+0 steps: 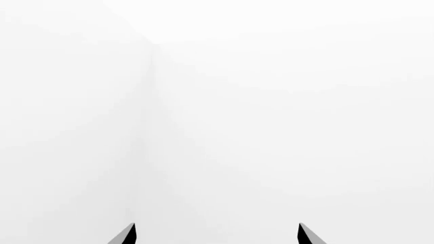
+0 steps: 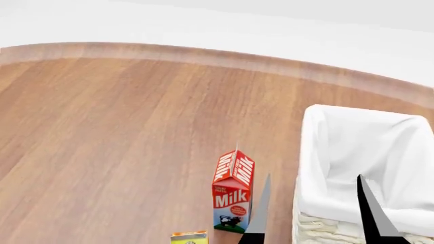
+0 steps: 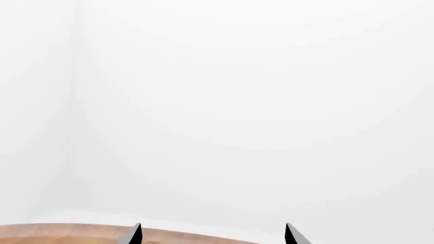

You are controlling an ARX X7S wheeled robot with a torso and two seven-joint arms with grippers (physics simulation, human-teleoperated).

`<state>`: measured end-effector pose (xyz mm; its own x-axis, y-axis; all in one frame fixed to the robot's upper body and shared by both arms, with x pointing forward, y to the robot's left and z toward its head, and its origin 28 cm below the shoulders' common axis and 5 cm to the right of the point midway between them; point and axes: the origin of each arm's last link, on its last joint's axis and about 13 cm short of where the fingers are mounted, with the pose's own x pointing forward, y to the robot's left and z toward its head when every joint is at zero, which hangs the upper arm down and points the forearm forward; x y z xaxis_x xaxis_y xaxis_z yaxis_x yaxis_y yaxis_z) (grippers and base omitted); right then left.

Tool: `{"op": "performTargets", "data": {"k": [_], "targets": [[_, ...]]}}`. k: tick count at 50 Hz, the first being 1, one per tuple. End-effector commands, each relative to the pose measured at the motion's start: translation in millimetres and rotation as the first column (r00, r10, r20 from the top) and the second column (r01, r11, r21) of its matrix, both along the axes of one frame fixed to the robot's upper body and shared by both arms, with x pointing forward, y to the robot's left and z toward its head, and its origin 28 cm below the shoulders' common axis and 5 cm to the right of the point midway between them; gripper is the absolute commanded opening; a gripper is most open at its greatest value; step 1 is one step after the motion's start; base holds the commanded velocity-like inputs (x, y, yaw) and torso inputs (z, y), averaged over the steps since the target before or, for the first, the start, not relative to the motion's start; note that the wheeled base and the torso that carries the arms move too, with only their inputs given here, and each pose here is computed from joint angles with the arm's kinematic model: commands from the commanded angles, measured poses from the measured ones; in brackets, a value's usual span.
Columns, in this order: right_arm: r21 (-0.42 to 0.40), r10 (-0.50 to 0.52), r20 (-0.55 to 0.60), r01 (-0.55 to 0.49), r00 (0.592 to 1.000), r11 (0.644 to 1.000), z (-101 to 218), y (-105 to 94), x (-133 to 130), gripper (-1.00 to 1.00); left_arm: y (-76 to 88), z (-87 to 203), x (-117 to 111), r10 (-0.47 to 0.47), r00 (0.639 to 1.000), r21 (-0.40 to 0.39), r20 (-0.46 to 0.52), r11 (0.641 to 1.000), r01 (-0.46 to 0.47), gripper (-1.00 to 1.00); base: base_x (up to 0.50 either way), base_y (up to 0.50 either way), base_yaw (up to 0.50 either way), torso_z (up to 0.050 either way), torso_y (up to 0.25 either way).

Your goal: Pick up the orange juice, and put it in the basket.

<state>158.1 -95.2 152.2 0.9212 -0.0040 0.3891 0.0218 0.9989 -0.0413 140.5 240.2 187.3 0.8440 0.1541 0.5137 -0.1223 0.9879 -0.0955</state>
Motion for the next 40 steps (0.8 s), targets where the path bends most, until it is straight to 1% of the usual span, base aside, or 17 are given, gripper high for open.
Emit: {"op": "performTargets", "data": {"k": [1,23,26,27,33,36,38,40], "targets": [[0.001,0.002,-0.003,-0.002,1.000,1.000,-0.2,0.6,0.2,1.00,-0.2,0.2,-0.4,0.001,1.000,0.001,0.005,1.000,-0.001,1.00,0.00,0.00,0.00,0.047,-0.146],[-0.002,0.003,0.001,-0.003,1.000,1.000,1.2,0.9,-0.9,1.00,0.5,0.4,-1.1,0.001,1.000,-0.001,0.009,1.000,-0.001,1.00,0.00,0.00,0.00,0.047,-0.142],[-0.003,0.000,0.001,0.000,1.000,1.000,1.5,1.4,-0.9,1.00,0.2,-0.8,-0.4,0.002,1.000,-0.006,0.001,1.000,-0.002,1.00,0.00,0.00,0.00,0.047,-0.143],[-0.005,-0.001,0.000,0.001,1.000,1.000,1.0,1.7,-0.7,1.00,0.5,-2.2,0.3,0.021,1.000,-0.001,-0.015,1.000,-0.021,1.00,0.00,0.00,0.00,0.046,-0.145],[-0.036,-0.004,-0.016,0.003,1.000,0.999,-2.0,5.3,1.4,1.00,-0.2,-3.8,1.6,0.013,1.000,-0.006,-0.023,1.000,-0.013,1.00,0.00,0.00,0.00,0.000,0.000],[-0.039,-0.005,-0.021,0.004,1.000,0.999,-2.8,7.5,2.0,1.00,-0.5,-4.2,2.4,0.011,1.000,-0.005,-0.029,1.000,-0.012,1.00,0.00,0.00,0.00,0.000,0.000],[-0.029,0.019,-0.023,-0.019,1.000,0.999,-2.7,10.1,4.2,1.00,-0.5,-5.2,2.8,0.010,0.999,-0.008,-0.033,1.000,-0.010,1.00,0.00,0.00,0.00,0.000,0.000],[-0.043,0.008,-0.023,-0.009,1.000,0.999,-2.7,12.2,6.2,1.00,-1.7,-5.7,2.9,0.005,0.999,-0.004,-0.036,1.000,-0.005,1.00,0.00,0.00,0.00,0.000,0.000]]}}
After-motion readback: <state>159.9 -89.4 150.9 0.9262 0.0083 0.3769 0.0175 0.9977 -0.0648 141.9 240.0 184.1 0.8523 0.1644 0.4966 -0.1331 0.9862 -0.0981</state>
